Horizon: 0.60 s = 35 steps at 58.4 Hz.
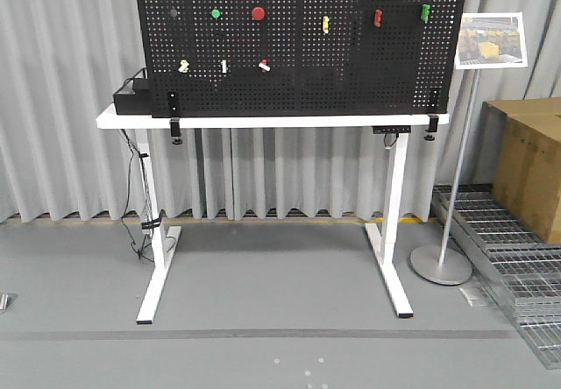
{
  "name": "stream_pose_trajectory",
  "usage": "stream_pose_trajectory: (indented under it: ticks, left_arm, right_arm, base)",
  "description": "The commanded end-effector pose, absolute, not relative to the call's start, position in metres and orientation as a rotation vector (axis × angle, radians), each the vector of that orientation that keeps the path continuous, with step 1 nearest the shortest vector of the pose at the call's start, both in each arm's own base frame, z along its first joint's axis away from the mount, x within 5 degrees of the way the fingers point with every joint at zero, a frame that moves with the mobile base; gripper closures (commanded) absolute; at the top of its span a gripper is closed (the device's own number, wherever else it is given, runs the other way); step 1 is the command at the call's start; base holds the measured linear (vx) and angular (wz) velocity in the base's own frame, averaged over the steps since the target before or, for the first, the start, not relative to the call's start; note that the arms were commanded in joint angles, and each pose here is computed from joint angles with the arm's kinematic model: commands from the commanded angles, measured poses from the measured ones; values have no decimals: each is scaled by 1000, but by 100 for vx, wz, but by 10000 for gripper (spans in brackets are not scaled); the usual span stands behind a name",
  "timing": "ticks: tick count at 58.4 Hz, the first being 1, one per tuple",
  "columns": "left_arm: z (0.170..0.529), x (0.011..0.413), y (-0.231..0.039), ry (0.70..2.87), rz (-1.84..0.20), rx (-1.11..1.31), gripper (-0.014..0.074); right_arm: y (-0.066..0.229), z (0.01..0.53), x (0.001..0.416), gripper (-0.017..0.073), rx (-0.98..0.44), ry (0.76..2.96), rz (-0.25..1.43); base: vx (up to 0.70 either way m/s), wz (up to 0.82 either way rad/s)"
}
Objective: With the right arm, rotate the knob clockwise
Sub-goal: 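Drive the base forward up close to the black pegboard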
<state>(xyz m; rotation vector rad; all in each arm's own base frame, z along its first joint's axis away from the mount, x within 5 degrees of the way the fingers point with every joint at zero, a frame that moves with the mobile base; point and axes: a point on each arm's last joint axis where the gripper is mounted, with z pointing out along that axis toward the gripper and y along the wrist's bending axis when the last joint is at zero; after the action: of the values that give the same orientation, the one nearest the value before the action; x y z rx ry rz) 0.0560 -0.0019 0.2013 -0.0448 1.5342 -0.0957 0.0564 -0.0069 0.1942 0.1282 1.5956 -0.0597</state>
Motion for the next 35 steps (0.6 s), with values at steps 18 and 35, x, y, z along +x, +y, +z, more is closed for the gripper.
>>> stream_pose_trajectory:
  ticks: [18,35]
  left_arm:
    - [204,56,-1,1465,-103,-65,600]
    - [204,56,-1,1465,-103,-65,600]
  right_arm:
    - [-7,201,56,568,109,1506,-77]
    - [-7,201,56,568,109,1506,-77]
  base:
    - [0,0]
    - [0,0]
